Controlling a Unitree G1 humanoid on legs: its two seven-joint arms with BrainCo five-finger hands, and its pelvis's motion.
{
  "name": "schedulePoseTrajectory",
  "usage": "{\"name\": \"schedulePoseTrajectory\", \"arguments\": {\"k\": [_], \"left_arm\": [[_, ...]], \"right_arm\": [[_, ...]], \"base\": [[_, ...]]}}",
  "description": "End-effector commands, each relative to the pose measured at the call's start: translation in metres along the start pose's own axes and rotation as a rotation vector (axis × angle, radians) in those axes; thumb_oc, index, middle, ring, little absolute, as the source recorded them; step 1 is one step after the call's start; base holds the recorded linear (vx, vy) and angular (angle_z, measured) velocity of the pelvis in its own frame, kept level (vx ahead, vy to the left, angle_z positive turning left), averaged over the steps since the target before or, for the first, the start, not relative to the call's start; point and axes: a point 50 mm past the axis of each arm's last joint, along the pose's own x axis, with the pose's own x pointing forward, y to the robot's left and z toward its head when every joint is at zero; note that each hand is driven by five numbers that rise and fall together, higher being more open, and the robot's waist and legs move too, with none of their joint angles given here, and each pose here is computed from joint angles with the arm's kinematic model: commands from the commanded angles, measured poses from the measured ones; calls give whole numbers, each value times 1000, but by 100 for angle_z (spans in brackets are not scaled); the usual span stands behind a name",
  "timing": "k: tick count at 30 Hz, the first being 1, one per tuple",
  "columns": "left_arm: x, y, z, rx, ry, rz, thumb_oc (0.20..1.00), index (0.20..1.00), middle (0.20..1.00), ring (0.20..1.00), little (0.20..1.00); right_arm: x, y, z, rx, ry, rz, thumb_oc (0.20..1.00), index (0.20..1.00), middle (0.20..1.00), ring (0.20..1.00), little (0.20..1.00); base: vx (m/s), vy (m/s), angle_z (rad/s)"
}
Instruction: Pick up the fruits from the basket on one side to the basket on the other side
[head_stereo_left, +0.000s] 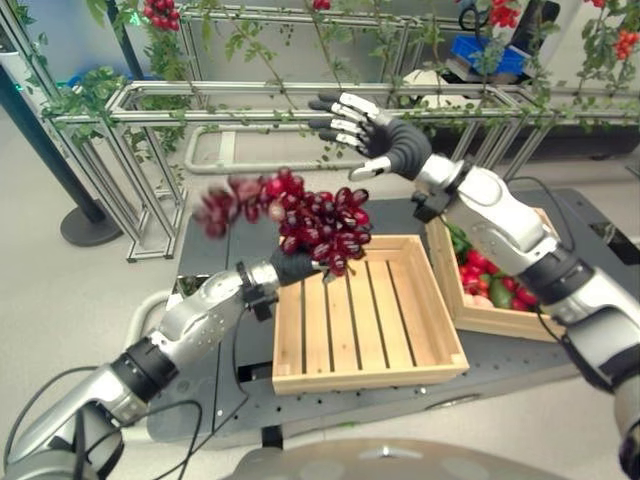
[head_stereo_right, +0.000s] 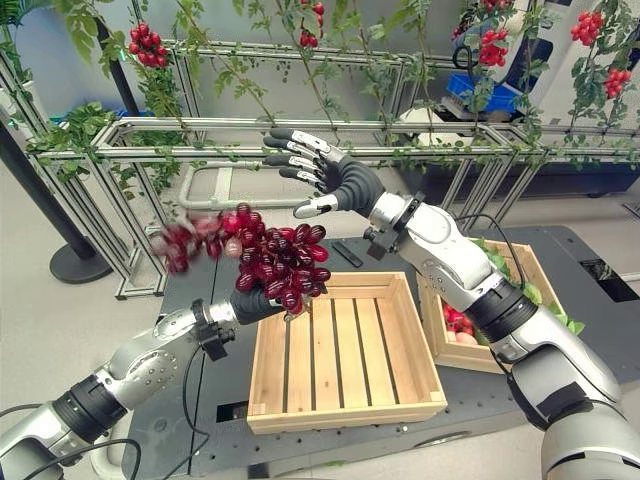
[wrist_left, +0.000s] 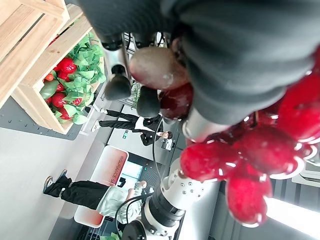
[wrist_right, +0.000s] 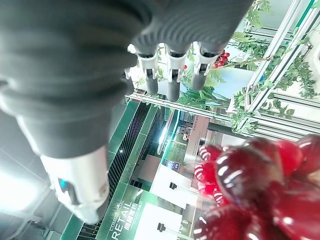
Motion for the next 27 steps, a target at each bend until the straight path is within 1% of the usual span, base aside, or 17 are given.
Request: {"name": "schedulePoseTrajectory", "arguments": {"k": [1,10,20,27], "left_arm": [[1,8,41,144,-156,2,200,200,200,200,200],[-2,11,41,150,-165,26,200,200,200,200,200],[-21,21,45,158,-199,114,200,200,200,200,200],[-30,26,47,178,-192,143,200,200,200,200,200]], "right_arm": [[-2,-4,22,-41,-94,-10,1000,1000,1000,1000,1000],[-5,-4,20,-29,-109,-32,1000,1000,1000,1000,1000],[-13,-9,21,-6,-136,-76,1000,1000,1000,1000,1000],[-12,-8,20,5,-129,-69,1000,1000,1000,1000,1000]], "base": [[0,0,0],[0,0,0],[0,0,0],[-1,-2,1]]}}
